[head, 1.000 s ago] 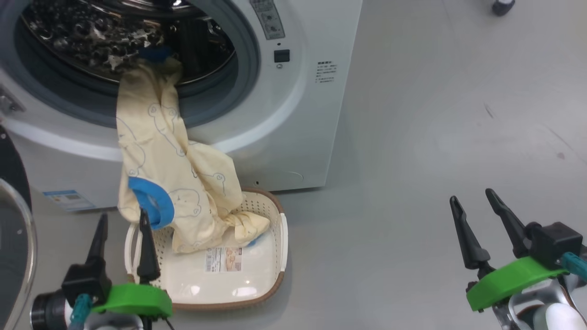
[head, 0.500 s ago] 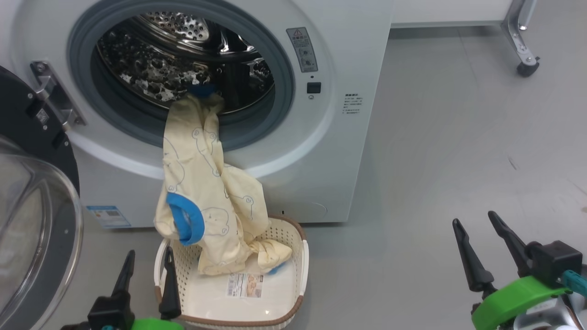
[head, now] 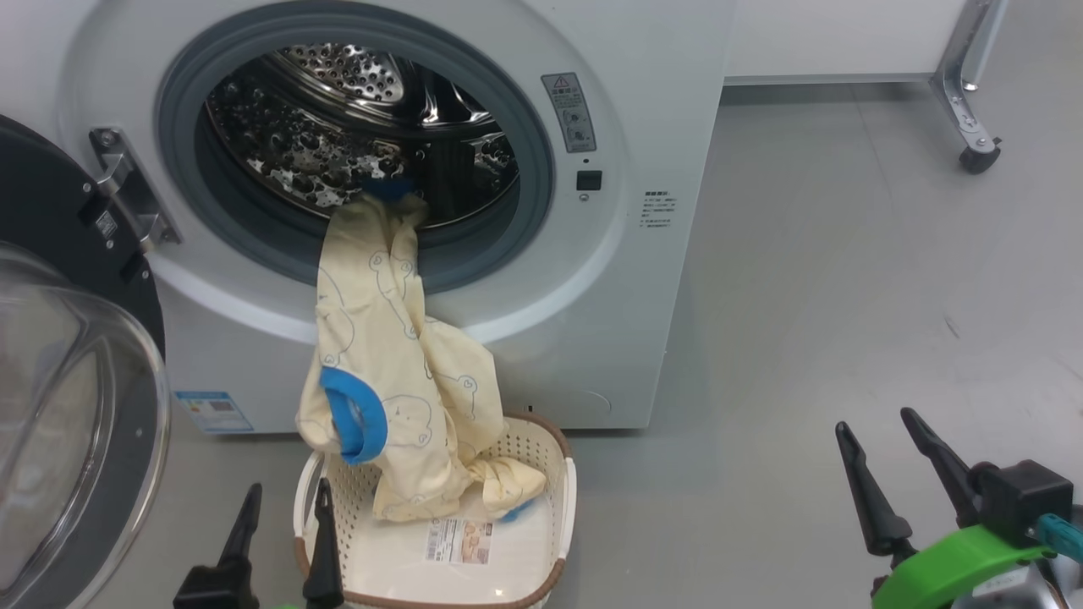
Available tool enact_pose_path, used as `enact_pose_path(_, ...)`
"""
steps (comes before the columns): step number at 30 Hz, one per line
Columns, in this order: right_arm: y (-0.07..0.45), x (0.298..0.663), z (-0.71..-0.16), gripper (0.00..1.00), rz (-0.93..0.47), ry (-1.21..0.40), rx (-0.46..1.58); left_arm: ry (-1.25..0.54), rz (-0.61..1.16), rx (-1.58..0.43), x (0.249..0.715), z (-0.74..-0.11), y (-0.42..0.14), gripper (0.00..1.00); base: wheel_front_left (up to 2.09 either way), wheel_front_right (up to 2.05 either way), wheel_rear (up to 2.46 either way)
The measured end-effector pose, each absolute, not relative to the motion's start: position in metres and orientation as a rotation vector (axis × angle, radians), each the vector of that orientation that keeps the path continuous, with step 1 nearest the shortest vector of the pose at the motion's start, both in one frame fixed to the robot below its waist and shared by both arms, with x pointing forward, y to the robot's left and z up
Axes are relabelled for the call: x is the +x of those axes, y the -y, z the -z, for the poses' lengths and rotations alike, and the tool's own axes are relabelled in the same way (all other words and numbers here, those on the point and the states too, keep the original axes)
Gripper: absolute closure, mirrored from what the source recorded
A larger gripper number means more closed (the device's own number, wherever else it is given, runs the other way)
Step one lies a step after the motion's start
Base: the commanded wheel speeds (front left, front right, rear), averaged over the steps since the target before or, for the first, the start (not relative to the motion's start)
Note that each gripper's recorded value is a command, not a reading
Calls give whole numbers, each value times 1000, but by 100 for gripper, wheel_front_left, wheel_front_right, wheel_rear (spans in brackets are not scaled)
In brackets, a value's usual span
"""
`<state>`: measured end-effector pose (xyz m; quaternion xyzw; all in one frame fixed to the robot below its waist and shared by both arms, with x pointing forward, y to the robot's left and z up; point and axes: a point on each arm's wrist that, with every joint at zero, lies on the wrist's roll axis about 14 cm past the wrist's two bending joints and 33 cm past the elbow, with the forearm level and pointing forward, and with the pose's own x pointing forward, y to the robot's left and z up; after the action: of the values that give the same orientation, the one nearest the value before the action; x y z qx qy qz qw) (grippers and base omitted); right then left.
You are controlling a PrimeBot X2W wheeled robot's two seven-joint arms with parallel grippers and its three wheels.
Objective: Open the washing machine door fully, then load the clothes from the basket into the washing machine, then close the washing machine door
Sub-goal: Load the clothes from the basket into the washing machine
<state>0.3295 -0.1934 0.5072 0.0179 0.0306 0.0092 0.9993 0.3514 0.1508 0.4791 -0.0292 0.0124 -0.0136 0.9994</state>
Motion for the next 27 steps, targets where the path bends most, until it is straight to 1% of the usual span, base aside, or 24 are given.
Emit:
enact_pose_path(24,191,332,-505,0,-26,-68,42,-30,22,-64,354,-477,-150,0,0,0,0)
enact_pose_path(27,191,332,-504,0,-26,-71,46,-52,39,-65,354,-472,-146,0,0,0,0)
